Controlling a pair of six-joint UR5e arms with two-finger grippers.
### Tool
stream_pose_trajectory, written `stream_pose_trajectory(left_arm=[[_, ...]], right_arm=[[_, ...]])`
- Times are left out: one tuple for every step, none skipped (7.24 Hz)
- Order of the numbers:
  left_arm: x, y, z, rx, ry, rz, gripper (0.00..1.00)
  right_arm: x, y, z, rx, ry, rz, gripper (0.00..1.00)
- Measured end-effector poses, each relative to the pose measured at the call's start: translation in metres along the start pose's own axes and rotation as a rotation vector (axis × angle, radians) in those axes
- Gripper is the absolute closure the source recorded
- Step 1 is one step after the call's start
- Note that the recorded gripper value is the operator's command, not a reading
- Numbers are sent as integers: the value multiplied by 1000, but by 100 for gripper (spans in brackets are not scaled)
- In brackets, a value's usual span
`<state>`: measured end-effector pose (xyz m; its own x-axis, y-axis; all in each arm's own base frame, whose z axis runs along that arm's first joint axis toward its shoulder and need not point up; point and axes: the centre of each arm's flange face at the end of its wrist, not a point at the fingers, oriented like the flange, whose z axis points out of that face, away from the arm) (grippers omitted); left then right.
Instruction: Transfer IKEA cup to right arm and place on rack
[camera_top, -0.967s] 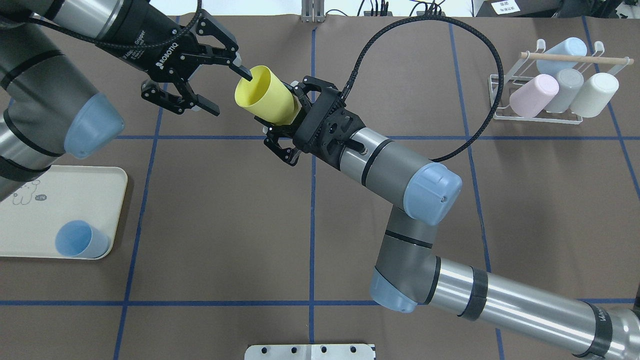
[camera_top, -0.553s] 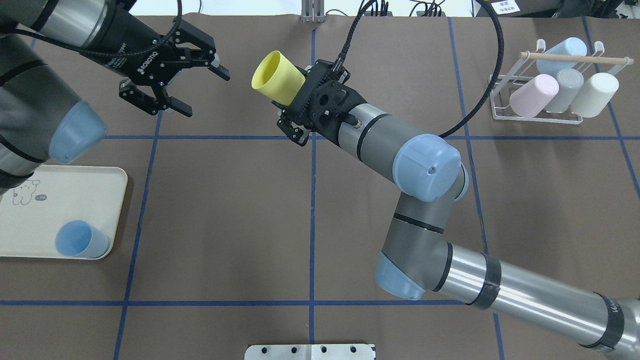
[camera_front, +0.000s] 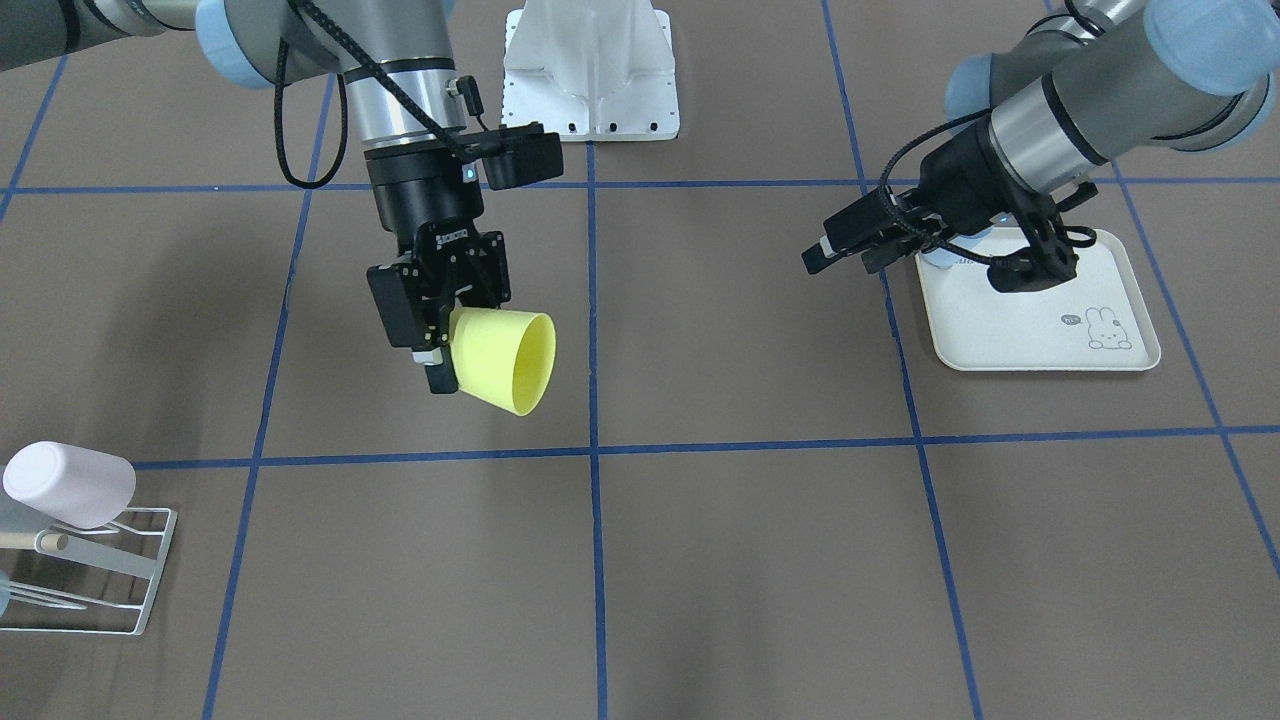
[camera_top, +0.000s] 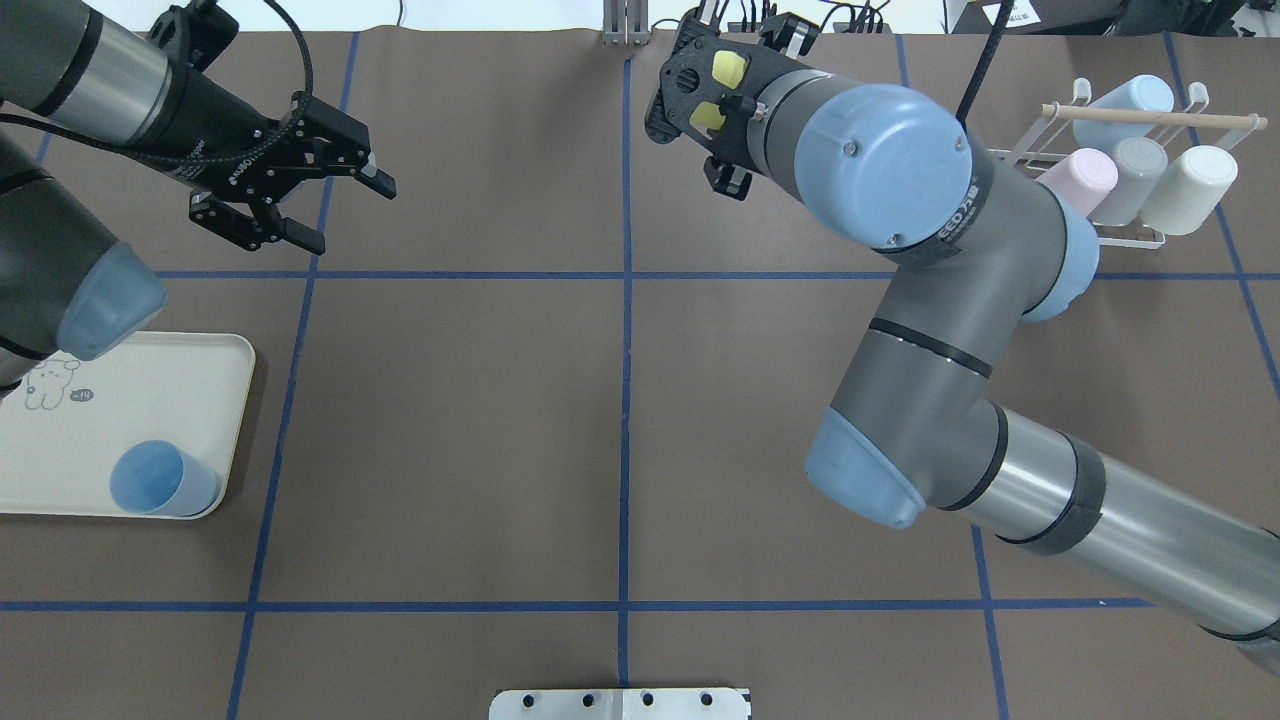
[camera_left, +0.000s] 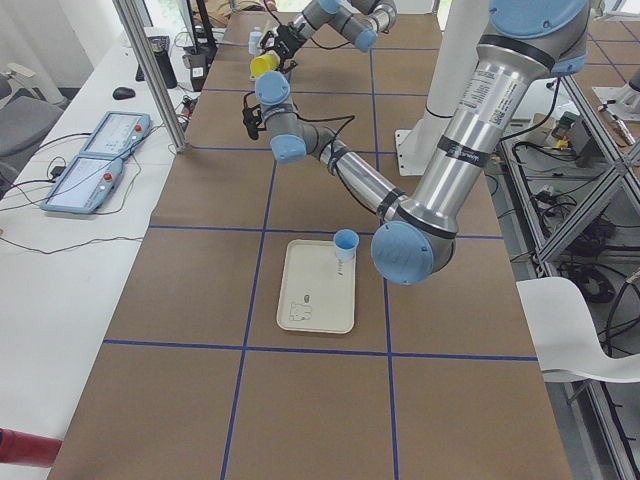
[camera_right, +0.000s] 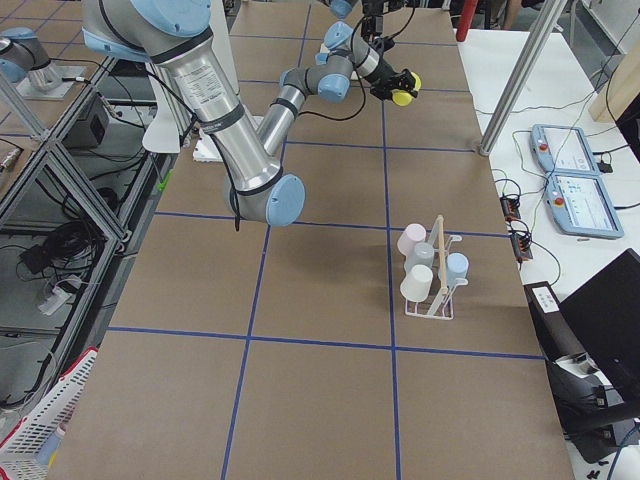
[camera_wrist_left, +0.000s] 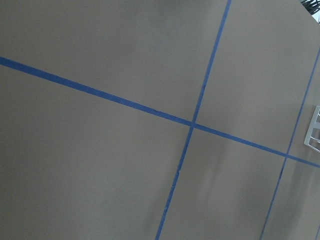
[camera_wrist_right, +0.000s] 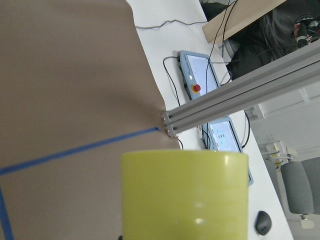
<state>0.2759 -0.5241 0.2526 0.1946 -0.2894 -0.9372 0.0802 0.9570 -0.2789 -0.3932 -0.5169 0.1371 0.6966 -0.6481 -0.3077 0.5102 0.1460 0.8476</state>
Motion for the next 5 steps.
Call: stream_pose_trajectory(left_arm=[[-3, -2, 2, -1, -4, -3, 0], [-4, -3, 3, -1, -6, -5, 0], [-6, -4, 5, 1, -8, -7, 0], [-7, -5, 6, 7, -10, -8, 0], [-8, -6, 7, 12, -11, -9, 0]], right_arm=[[17, 14, 10, -76, 12, -142, 77], [35, 27, 16, -145, 20, -313, 74], [53, 39, 22, -213, 30, -500, 73], [64, 48, 31, -284, 43, -692, 74], [70, 57, 43, -357, 49, -864, 74]])
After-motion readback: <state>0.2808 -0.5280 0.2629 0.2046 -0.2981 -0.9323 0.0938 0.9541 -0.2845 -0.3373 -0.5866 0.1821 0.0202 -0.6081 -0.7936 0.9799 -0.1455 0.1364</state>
